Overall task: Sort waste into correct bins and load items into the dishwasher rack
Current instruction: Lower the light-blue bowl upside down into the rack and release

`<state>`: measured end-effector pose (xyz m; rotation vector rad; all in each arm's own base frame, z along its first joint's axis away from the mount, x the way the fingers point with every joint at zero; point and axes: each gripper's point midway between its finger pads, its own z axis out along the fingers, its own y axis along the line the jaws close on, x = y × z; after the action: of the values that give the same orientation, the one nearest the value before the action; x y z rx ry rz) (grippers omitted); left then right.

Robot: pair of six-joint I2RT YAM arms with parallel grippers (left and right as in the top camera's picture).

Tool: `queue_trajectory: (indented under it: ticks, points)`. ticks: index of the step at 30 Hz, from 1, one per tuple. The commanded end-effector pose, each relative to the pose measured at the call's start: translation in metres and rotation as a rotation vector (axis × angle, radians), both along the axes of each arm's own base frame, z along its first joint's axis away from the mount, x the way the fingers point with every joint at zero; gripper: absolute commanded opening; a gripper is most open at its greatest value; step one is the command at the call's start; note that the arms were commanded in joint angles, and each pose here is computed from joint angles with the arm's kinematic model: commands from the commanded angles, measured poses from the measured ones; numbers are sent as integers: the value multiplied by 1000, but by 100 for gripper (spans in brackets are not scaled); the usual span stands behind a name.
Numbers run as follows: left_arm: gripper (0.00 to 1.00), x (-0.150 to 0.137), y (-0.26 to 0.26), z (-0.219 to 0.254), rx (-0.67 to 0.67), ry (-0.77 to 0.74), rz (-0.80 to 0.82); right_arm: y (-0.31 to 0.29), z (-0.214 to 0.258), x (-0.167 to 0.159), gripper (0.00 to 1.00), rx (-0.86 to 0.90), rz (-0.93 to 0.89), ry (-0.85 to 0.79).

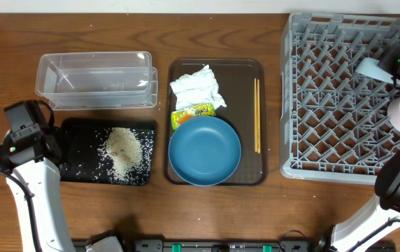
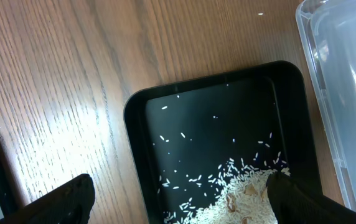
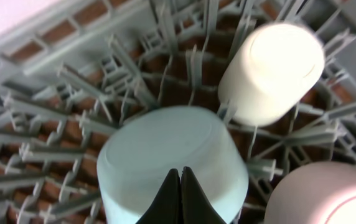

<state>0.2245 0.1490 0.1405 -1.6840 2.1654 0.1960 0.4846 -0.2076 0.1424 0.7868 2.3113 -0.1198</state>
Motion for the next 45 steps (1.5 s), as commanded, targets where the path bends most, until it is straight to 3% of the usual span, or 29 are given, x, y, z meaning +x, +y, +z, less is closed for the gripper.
queue_trajectory:
  ticks: [1, 9, 20, 27, 34, 39, 45]
  points:
    - [91, 2, 4, 6, 11, -18, 16, 8, -1, -1, 1, 18, 37, 16]
    - [91, 2, 4, 6, 11, -18, 16, 23, -1, -26, 1, 101, 17, 91]
    - [91, 2, 4, 6, 11, -18, 16, 18, 104, 14, 1, -2, 62, -290]
    - [91, 2, 4, 6, 11, -18, 16, 14, 52, 41, 1, 13, 67, -249]
    - [91, 2, 4, 6, 11, -18, 16, 14, 2, 32, 1, 67, 54, -116]
    - [91, 2, 4, 6, 11, -18, 16, 14, 13, 15, 1, 78, 40, -88]
    - [91, 2, 4, 6, 11, -18, 16, 20, 66, -16, 1, 86, 7, -121]
